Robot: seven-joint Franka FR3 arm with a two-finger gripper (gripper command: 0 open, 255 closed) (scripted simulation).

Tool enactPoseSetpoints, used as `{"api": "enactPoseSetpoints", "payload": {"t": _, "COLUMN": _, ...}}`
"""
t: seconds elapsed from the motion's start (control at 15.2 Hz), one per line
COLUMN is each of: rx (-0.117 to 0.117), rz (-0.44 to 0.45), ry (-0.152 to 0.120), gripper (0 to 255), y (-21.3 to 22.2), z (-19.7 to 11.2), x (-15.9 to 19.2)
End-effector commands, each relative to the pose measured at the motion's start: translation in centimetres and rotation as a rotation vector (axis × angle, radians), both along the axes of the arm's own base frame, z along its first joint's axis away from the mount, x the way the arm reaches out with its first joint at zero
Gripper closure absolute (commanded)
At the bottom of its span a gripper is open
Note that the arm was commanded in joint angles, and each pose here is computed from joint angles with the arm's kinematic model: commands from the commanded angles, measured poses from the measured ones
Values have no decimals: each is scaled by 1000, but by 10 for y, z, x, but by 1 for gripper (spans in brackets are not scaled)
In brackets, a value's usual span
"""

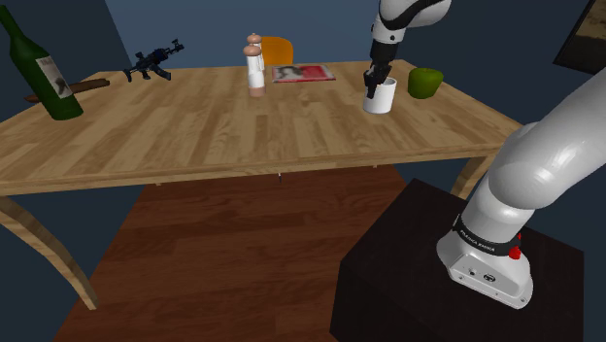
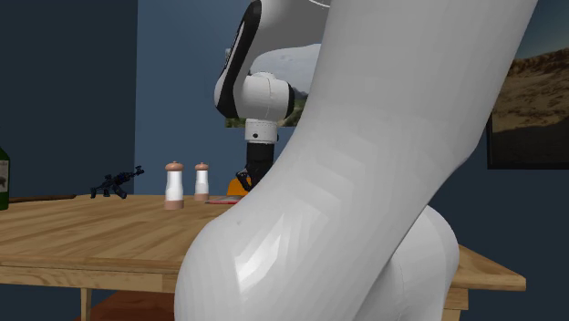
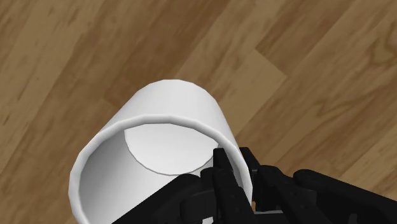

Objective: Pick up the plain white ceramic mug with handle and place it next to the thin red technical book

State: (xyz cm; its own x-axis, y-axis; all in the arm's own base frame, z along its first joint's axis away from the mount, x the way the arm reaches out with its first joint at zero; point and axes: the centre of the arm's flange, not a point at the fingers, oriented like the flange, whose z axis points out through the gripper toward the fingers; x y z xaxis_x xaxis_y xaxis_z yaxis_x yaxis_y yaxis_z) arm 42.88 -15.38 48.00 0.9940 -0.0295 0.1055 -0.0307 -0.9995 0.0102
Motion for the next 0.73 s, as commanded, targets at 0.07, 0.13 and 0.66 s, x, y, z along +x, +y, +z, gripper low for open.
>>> {"api": "enactPoseSetpoints", "payload": {"t": 0.07, "rx": 0, "rz": 0, "ry": 0, "gripper": 255, "y": 0, "z": 11, "x": 0}}
{"api": "enactPoseSetpoints", "payload": {"t": 0.13, "rx": 0, "rz": 0, "ry": 0, "gripper": 255, "y": 0, "z": 16, "x": 0}}
{"api": "enactPoseSetpoints", "payload": {"t": 0.66, "rx": 0, "rz": 0, "ry": 0, "gripper": 255, "y": 0, "z": 58, "x": 0}}
